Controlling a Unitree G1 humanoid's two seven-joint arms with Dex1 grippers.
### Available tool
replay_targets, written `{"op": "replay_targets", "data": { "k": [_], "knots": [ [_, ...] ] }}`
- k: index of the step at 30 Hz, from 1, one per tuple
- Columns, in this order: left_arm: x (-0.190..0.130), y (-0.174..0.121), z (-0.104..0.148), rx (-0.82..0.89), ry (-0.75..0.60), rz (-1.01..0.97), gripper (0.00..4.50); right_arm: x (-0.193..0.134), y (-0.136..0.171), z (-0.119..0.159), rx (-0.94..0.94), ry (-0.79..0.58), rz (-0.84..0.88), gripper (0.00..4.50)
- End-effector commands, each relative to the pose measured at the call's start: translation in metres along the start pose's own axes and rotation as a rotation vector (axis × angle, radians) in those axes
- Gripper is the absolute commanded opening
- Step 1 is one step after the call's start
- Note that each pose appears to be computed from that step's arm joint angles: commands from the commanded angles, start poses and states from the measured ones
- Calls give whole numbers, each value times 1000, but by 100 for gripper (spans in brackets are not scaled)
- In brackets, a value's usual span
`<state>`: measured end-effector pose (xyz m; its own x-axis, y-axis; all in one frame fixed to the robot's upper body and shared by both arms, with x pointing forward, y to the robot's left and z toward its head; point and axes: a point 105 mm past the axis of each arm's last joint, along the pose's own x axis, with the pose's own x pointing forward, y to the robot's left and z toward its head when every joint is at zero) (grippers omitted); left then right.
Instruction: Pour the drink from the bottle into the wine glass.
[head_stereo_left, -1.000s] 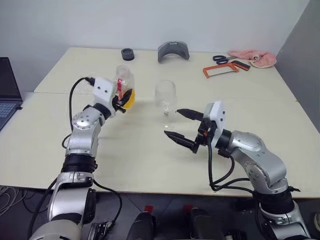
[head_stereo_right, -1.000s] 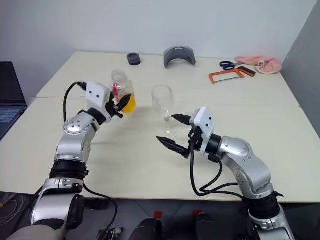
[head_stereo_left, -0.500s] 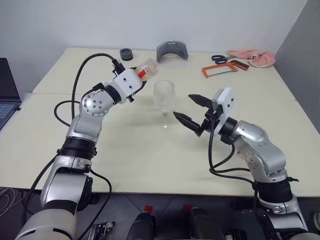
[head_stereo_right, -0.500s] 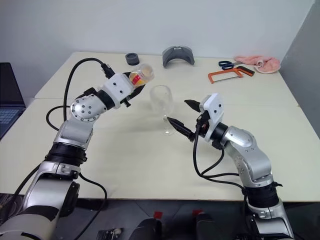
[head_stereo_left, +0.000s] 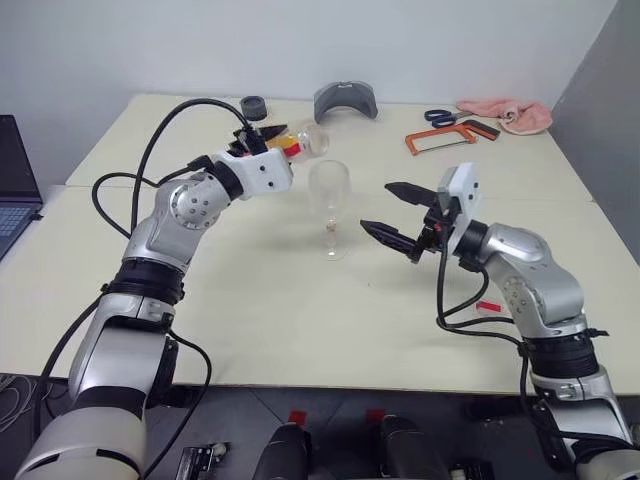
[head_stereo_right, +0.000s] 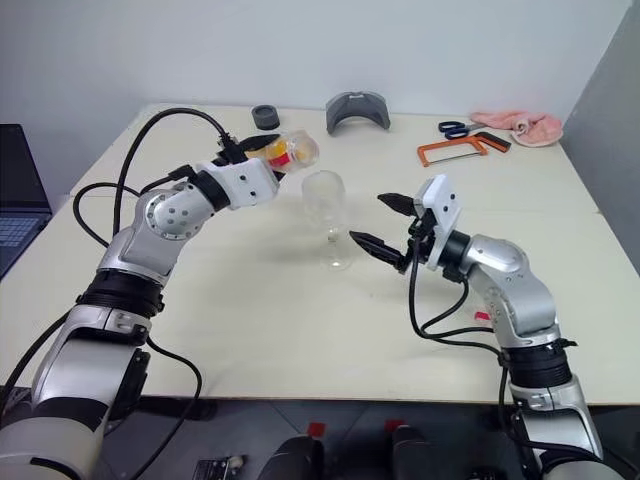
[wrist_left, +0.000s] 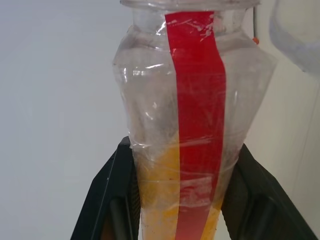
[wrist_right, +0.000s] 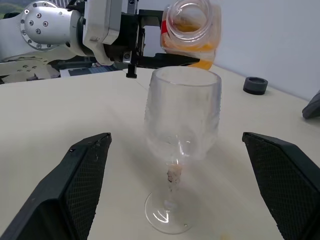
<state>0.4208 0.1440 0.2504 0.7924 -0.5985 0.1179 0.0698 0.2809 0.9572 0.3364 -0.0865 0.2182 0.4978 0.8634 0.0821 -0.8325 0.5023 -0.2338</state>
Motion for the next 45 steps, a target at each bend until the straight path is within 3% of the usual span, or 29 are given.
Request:
{"op": "replay_targets", "data": {
  "k": [1,14,45],
  "knots": [
    [2,24,11,81,-44,66,169,-7,-9,28,-49,-62,-3,450],
    [8,35,15,208,-50,91,169,-12,8,34,-69,-65,-90,450],
    [11,52,13,384,-62,72,169,-15,21,17,-23,-52,-161,450]
  ]
}}
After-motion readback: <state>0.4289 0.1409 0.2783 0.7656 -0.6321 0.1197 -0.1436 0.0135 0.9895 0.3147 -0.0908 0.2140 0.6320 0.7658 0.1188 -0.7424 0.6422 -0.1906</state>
